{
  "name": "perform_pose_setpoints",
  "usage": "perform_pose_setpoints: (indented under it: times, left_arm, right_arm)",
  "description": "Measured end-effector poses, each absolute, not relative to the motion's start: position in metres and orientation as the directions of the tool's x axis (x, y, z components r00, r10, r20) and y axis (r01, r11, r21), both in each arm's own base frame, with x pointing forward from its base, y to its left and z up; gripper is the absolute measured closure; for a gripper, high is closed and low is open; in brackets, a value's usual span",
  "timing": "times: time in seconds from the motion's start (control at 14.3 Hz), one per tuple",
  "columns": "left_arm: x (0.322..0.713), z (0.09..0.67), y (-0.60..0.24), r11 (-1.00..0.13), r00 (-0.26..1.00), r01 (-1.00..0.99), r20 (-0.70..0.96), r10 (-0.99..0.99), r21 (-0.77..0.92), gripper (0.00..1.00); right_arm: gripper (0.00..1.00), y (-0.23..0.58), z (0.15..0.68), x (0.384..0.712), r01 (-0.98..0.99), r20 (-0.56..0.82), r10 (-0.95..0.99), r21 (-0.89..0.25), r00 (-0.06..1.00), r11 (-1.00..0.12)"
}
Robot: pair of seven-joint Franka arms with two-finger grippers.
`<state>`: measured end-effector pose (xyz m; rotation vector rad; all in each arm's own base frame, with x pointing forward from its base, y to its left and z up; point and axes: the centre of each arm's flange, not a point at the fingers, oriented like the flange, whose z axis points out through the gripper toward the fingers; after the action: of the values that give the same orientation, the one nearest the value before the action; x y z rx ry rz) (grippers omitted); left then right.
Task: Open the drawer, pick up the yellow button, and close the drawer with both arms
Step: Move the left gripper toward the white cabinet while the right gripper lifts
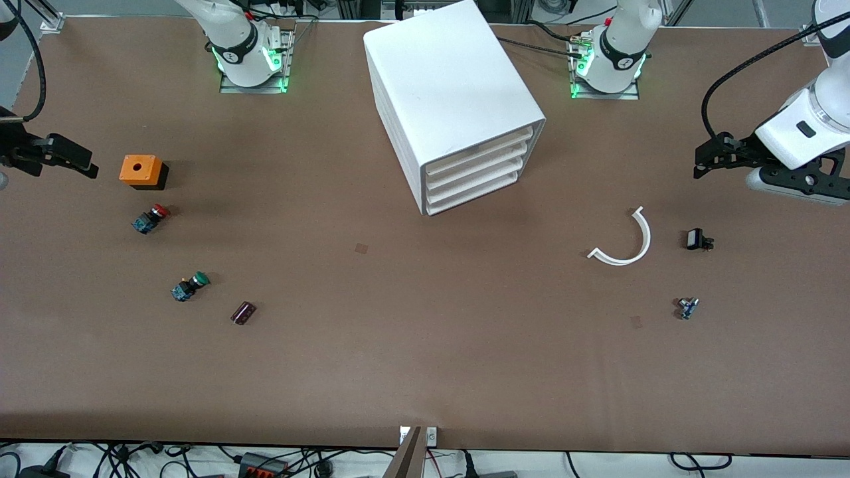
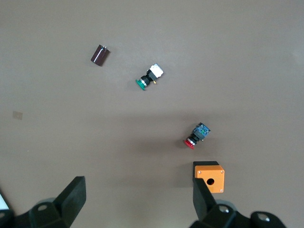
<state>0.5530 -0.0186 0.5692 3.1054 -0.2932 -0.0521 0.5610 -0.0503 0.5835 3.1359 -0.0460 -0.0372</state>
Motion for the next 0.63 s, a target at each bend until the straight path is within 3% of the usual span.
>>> perform_pose_setpoints:
  times: [0.63]
  left_arm:
    - [0.5529,0.5693,-0.0187,-0.982,0.982,-0.187,-0.032,-0.188,0.025,0.0]
  right_arm:
    - [0.0,-0.0503,0.5833,0.5608,-0.023,-0.025,-0.023,0.005,0.999,-1.0]
